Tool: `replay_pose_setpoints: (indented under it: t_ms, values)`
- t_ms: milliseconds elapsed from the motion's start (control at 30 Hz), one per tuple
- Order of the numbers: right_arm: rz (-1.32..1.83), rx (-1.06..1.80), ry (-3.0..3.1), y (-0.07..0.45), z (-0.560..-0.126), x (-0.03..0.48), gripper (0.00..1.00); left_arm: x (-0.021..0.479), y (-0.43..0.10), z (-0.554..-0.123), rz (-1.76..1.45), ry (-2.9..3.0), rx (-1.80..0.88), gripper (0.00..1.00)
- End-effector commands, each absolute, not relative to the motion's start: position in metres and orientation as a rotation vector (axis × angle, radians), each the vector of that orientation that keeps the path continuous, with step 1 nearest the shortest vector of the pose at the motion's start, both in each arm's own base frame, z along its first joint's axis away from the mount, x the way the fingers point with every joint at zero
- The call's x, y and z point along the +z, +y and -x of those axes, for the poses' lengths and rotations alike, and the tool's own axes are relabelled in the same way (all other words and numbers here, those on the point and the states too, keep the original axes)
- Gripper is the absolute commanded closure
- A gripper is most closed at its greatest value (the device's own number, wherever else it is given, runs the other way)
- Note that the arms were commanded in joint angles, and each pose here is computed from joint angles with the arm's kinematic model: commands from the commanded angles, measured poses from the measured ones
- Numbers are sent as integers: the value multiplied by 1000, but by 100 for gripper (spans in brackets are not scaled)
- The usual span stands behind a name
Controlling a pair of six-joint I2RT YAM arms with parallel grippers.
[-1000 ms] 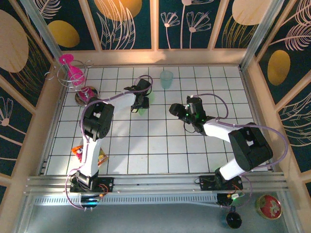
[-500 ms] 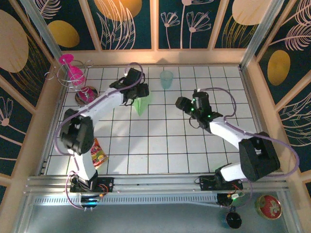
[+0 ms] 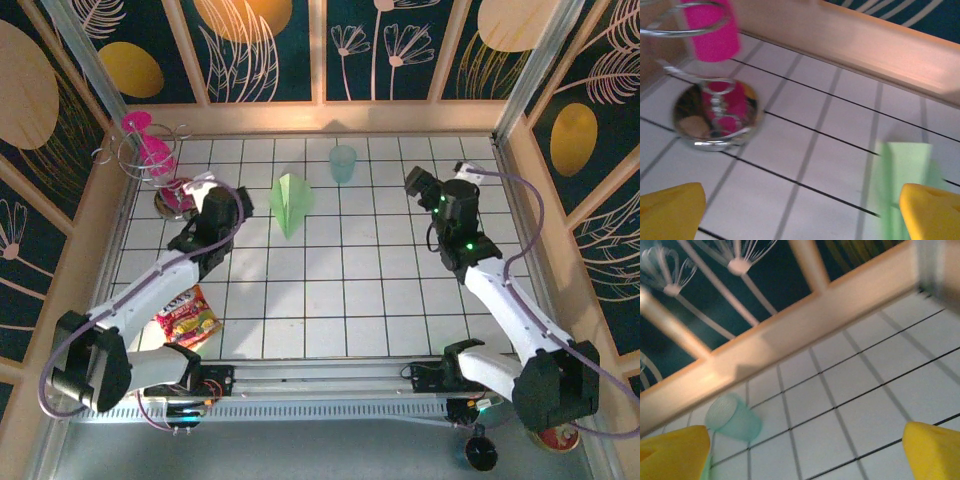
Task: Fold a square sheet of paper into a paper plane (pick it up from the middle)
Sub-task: Reset both arms
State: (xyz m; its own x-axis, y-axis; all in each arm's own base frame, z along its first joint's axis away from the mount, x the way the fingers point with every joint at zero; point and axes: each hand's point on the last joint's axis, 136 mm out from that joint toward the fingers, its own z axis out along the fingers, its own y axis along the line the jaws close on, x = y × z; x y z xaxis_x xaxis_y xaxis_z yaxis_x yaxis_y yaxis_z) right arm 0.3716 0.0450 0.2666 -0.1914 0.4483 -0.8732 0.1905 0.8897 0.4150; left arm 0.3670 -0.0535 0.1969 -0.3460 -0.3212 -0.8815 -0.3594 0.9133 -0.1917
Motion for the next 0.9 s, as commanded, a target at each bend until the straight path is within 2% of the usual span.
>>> replay_pose_setpoints:
  t_ms: [0, 233, 400, 533, 867]
  values:
    - [-618, -15, 1675, -7, -363, 251, 1, 207, -17, -366, 588, 1813, 130, 1]
    - [-752, -269, 1641, -56, -350, 203, 1, 192, 14, -358, 543, 1743, 290, 1]
    - [-763, -348, 1617, -80, -339, 175, 1, 187, 25, -360, 503, 1714, 364, 1]
    - [-697, -334, 1648, -77, -344, 157, 1, 170, 33, -367, 481, 1716, 329, 2]
    - [-371, -222, 1628, -40, -364, 151, 1, 147, 30, -380, 291, 1700, 125, 1]
